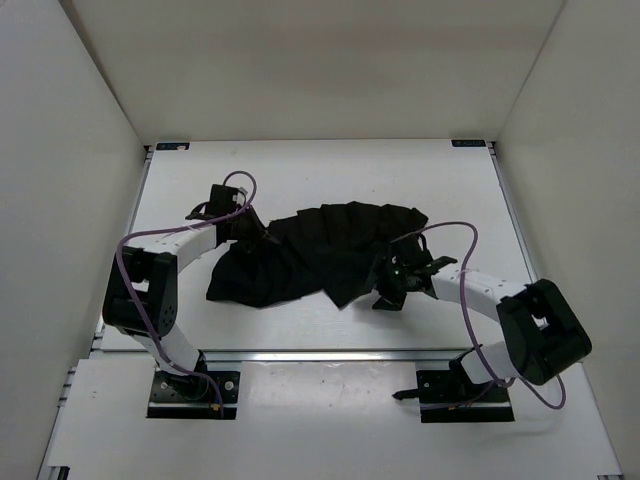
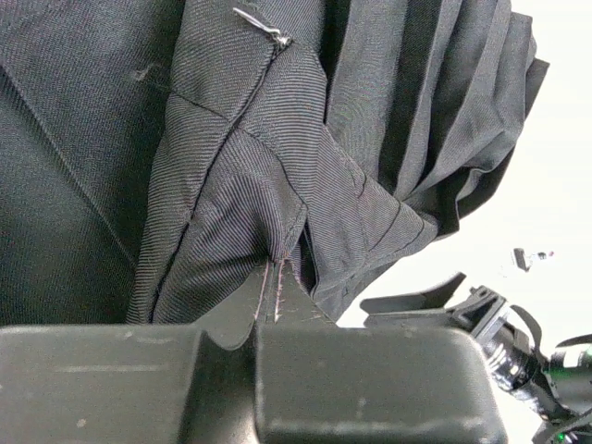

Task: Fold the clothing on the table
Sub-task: Flatten the skirt out, then fold the skirt

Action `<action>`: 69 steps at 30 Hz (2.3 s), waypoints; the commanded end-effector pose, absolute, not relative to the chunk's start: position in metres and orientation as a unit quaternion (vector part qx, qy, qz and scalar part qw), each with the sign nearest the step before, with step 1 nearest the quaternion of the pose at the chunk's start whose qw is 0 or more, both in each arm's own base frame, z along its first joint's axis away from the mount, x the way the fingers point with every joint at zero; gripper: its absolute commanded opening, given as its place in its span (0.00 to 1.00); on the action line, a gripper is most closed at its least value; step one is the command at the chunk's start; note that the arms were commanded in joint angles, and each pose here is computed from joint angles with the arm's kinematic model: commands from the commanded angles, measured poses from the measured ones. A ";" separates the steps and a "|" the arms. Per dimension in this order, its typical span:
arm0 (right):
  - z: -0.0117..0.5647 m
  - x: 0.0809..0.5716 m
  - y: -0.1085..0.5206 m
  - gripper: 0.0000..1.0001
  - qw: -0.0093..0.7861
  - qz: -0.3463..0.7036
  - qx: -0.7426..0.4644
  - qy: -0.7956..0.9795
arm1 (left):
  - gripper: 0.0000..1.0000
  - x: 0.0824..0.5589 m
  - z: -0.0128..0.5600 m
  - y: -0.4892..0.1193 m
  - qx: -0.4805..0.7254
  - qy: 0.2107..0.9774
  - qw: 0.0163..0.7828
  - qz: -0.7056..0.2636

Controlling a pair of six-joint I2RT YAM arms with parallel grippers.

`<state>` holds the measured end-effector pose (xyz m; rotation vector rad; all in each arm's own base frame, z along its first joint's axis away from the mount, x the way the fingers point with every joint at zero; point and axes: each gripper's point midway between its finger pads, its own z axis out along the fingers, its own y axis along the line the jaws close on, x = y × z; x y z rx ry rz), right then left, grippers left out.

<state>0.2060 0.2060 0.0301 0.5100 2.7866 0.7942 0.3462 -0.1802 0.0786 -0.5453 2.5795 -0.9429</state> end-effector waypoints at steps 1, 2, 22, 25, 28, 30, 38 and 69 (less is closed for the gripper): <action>0.025 0.229 0.229 0.59 0.100 0.308 0.219 0.920 | 0.00 0.346 0.099 -0.190 -0.176 0.897 0.190 -0.357; 0.021 0.233 0.234 0.59 0.096 0.311 0.224 0.918 | 0.00 0.345 0.100 -0.189 -0.175 0.896 0.191 -0.360; 0.326 0.439 0.177 0.00 0.367 0.406 0.026 0.837 | 0.00 0.502 0.352 -0.152 -0.162 0.786 0.394 -0.448; 0.323 0.421 0.157 0.00 0.362 0.407 0.028 0.838 | 0.00 0.473 0.348 -0.146 -0.149 0.779 0.408 -0.453; 0.260 0.376 0.136 0.00 0.319 0.377 0.042 0.869 | 0.00 0.411 0.283 -0.136 -0.156 0.792 0.389 -0.443; 0.219 0.344 0.131 0.00 0.281 0.372 0.051 0.883 | 0.26 0.378 0.234 -0.126 -0.158 0.817 0.368 -0.414; 0.092 0.234 0.103 0.50 0.185 0.295 0.115 0.930 | 0.41 0.250 0.088 -0.128 -0.192 0.883 0.224 -0.365; 0.063 0.240 0.133 0.00 0.124 0.260 0.077 0.955 | 0.00 0.254 0.057 -0.136 -0.160 0.936 0.175 -0.260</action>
